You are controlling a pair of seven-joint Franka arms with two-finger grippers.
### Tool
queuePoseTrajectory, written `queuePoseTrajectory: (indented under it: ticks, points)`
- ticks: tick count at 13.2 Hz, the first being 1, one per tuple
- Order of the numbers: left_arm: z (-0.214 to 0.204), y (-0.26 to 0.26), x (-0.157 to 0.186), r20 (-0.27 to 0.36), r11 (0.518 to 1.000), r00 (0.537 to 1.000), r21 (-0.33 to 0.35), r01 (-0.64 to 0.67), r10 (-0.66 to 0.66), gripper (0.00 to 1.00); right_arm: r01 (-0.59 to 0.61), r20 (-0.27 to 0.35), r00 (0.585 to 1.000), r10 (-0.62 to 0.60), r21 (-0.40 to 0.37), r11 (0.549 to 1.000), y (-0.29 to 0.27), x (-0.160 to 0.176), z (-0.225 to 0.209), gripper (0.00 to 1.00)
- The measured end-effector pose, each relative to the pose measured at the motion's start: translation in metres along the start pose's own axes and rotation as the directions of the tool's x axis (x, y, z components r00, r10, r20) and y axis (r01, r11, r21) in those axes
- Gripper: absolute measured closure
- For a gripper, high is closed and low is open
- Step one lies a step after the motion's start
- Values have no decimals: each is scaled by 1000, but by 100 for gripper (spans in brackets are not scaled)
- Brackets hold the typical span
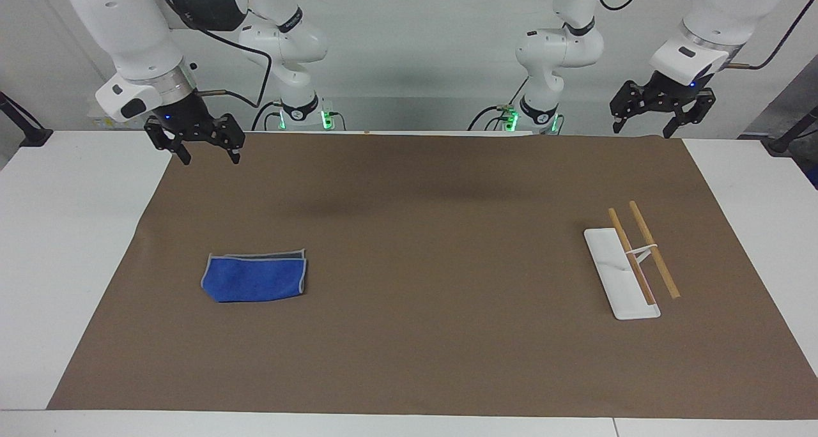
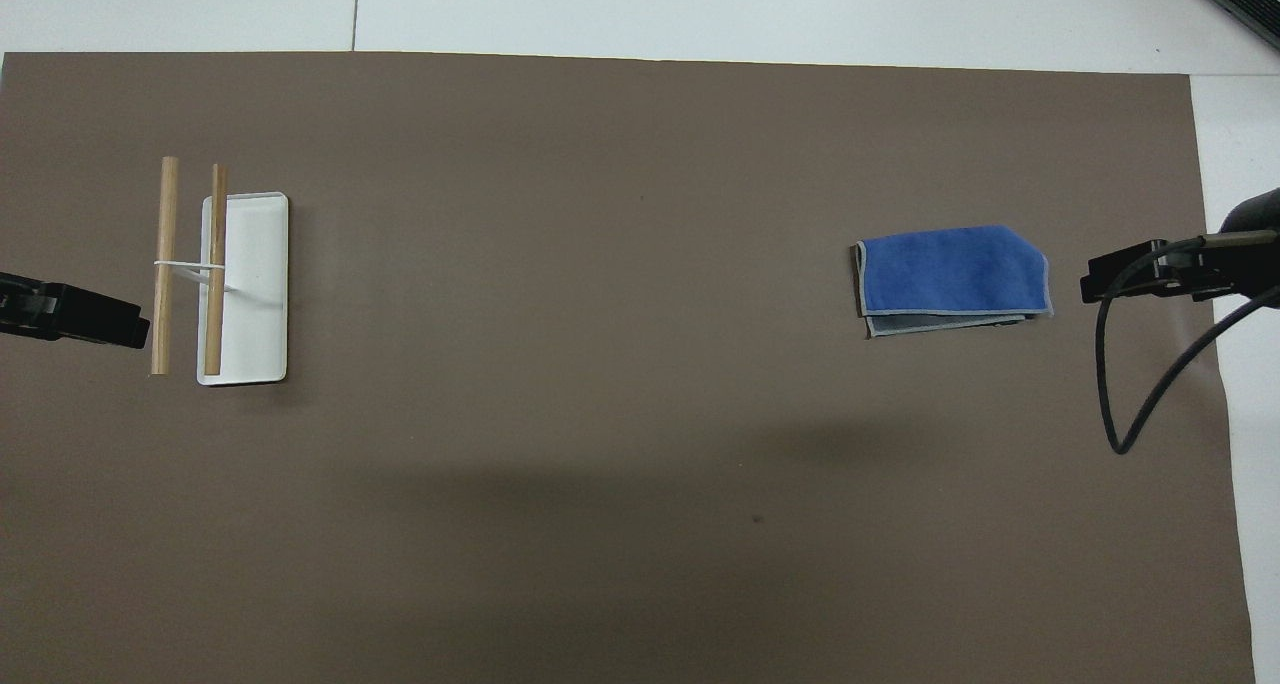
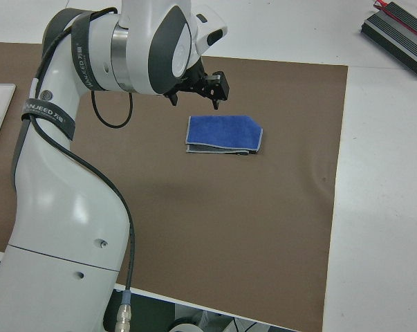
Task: Right arm passes towel to left arm to hang
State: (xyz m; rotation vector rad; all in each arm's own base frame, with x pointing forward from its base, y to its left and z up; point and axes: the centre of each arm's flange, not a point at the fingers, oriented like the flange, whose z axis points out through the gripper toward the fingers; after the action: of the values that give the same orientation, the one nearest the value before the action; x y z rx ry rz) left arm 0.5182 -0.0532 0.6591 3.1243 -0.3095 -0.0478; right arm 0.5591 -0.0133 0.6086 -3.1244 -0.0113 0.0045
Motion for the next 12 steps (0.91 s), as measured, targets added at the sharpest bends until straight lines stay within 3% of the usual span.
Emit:
queuePoseTrajectory:
  ticks: [3,12]
  points:
    - [0,2,0,0,1000,1000,0,-3,3,0,7,20,1000,-7,1,1000,-4,-5,-4,0]
    - [0,-10,-1,1,1000,1000,2,19,-19,0,16,-9,1000,-16,1,1000,-9,-8,-12,0]
